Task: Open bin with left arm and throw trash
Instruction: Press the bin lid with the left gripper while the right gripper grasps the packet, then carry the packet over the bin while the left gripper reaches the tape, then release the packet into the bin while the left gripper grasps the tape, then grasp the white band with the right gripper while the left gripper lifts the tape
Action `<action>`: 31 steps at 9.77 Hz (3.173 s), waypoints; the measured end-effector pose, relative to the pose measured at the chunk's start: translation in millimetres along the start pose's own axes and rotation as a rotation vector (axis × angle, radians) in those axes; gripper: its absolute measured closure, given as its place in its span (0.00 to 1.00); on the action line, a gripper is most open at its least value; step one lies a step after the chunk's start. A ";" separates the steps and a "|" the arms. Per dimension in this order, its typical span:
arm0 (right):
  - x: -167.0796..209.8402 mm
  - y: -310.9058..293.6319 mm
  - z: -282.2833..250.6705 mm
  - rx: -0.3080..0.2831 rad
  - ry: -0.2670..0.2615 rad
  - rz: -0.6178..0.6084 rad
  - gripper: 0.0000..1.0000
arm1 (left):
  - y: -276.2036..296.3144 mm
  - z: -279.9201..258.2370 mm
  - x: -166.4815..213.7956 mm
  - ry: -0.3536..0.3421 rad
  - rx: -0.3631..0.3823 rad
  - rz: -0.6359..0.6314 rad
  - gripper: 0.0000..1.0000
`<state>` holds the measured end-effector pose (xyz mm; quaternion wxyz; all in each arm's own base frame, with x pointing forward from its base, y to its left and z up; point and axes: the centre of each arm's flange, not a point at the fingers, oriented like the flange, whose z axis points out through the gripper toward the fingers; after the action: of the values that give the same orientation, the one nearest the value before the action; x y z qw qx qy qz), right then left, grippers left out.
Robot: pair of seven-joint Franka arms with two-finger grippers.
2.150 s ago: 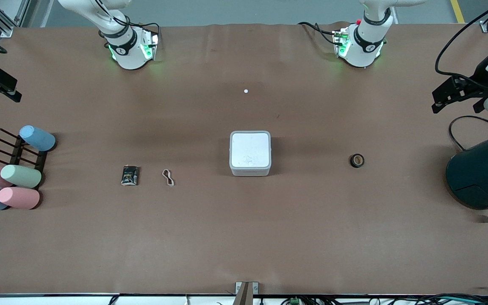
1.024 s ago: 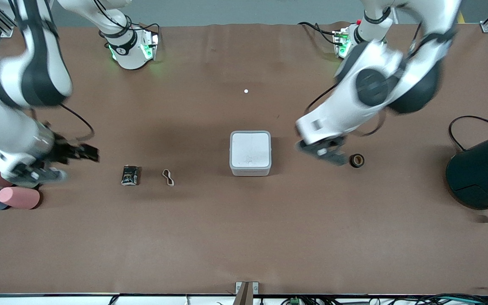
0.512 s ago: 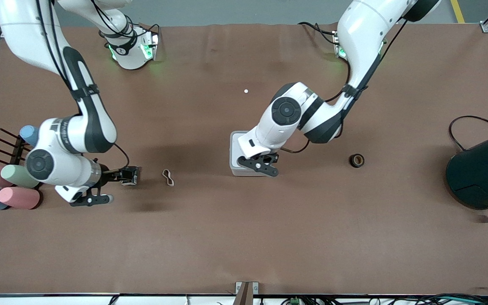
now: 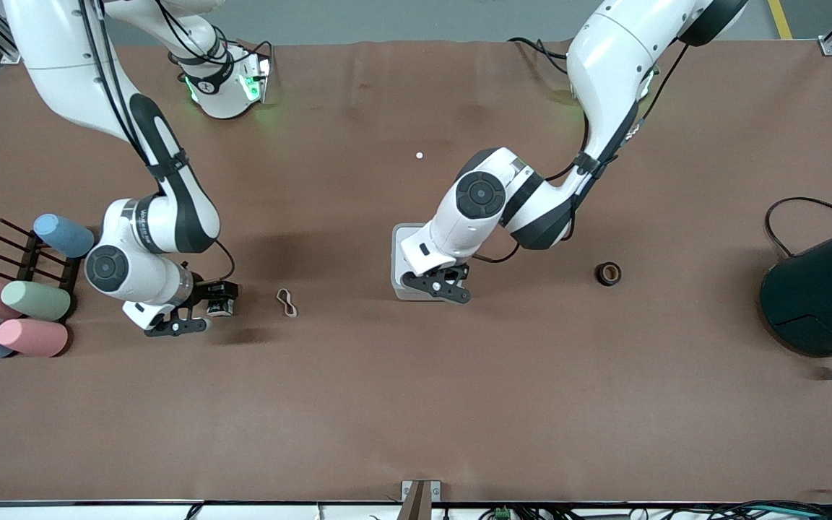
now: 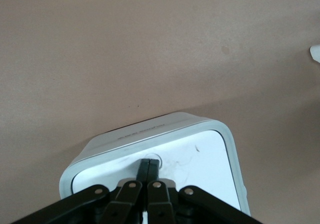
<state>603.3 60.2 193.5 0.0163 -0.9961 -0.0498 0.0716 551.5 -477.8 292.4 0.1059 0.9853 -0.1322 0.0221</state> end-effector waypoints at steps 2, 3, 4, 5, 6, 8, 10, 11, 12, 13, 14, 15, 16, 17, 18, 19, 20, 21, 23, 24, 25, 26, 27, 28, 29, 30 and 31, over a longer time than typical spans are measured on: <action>-0.1 -3.2 13.2 0.001 -0.012 -0.005 0.44 | 0.0 -3.6 0.8 -0.010 0.006 -0.033 0.99; 0.3 -4.7 14.6 0.001 -0.013 -0.007 0.61 | -1.2 -12.4 1.5 -0.042 0.027 -0.048 0.99; 2.9 -9.0 9.9 0.003 -0.011 -0.014 0.67 | -11.7 -33.2 3.1 -0.083 0.064 -0.066 0.97; 7.5 -19.6 1.7 0.005 -0.022 -0.024 0.67 | -34.5 -61.5 8.7 -0.103 0.095 -0.099 0.95; 13.6 -31.8 -13.6 0.010 -0.052 -0.032 0.67 | -71.6 -89.2 19.6 -0.100 0.115 -0.134 0.88; 32.6 -71.2 -67.6 0.019 -0.040 -0.030 0.67 | -153.0 -106.8 38.7 -0.103 0.122 -0.099 0.66; 36.0 -161.7 -112.1 0.024 0.036 -0.027 0.67 | -217.3 -87.0 41.3 -0.150 0.166 0.026 0.48; 29.4 -214.2 -128.4 0.039 0.069 -0.033 0.67 | -248.6 -74.3 38.1 -0.184 0.188 0.089 0.34; 18.7 -261.6 -139.9 0.076 0.084 -0.017 0.67 | -280.1 -62.9 31.2 -0.222 0.191 0.126 0.19; 7.1 -297.8 -145.8 0.112 0.084 0.003 0.67 | -306.2 -51.9 21.2 -0.248 0.191 0.136 0.06; -3.9 -325.7 -147.3 0.129 0.079 0.016 0.67 | -323.4 -41.7 10.9 -0.251 0.197 0.141 0.00; -15.7 -349.9 -143.8 0.133 0.069 0.031 0.67 | -332.4 -32.1 -2.5 -0.240 0.204 0.149 0.00; -30.4 -376.9 -137.8 0.131 0.058 0.040 0.67 | -337.4 -23.7 -20.0 -0.230 0.206 0.154 0.00; -47.4 -406.6 -131.4 0.129 0.056 0.028 0.67 | -343.2 -16.3 -39.2 -0.224 0.207 0.153 0.00; -61.2 -430.1 -124.6 0.130 0.060 0.013 0.67 | -351.3 -11.4 -56.3 -0.220 0.207 0.148 0.00; -68.8 -442.6 -118.0 0.128 0.060 -0.001 0.67 | -361.8 -7.0 -70.2 -0.213 0.205 0.144 0.00; -69.3 -445.6 -113.7 0.126 0.060 -0.004 0.67 | -373.0 -2.0 -80.5 -0.206 0.199 0.140 0.00; -65.7 -443.2 -108.2 0.121 0.057 0.002 0.67 | -382.9 3.3 -88.5 -0.203 0.193 0.134 0.00; -56.3 -440.0 -97.2 0.117 0.061 0.013 0.69 | -387.6 12.2 -99.0 -0.217 0.185 0.129 0.00; -53.1 -440.2 -94.2 0.119 0.065 0.015 0.67 | -388.8 15.3 -102.4 -0.225 0.182 0.127 0.00; -51.5 -440.4 -93.0 0.119 0.067 0.018 0.57 | -392.1 18.0 -106.0 -0.230 0.177 0.120 0.00; -50.8 -440.7 -93.9 0.121 0.069 0.021 0.42 | -394.9 20.8 -109.2 -0.233 0.173 0.115 0.01; -49.0 -440.8 -97.8 0.126 0.076 0.024 0.26 | -395.6 23.5 -111.2 -0.233 0.170 0.114 0.02; -45.5 -439.8 -104.2 0.133 0.087 0.028 0.13 | -394.7 26.2 -112.4 -0.230 0.167 0.114 0.03; -40.2 -437.2 -113.4 0.143 0.100 0.034 0.00 | -393.5 28.4 -113.5 -0.226 0.165 0.114 0.03; -31.7 -428.6 -126.1 0.151 0.098 0.052 0.00 | -391.5 30.1 -114.9 -0.228 0.163 0.117 0.07; -18.0 -409.0 -143.2 0.157 0.085 0.083 0.00 | -388.0 31.1 -115.3 -0.228 0.160 0.122 0.12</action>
<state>566.6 461.5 353.9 0.0933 -0.9951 -0.0018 0.0333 543.7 -89.2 175.0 0.0100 0.9768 -0.2009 -0.0732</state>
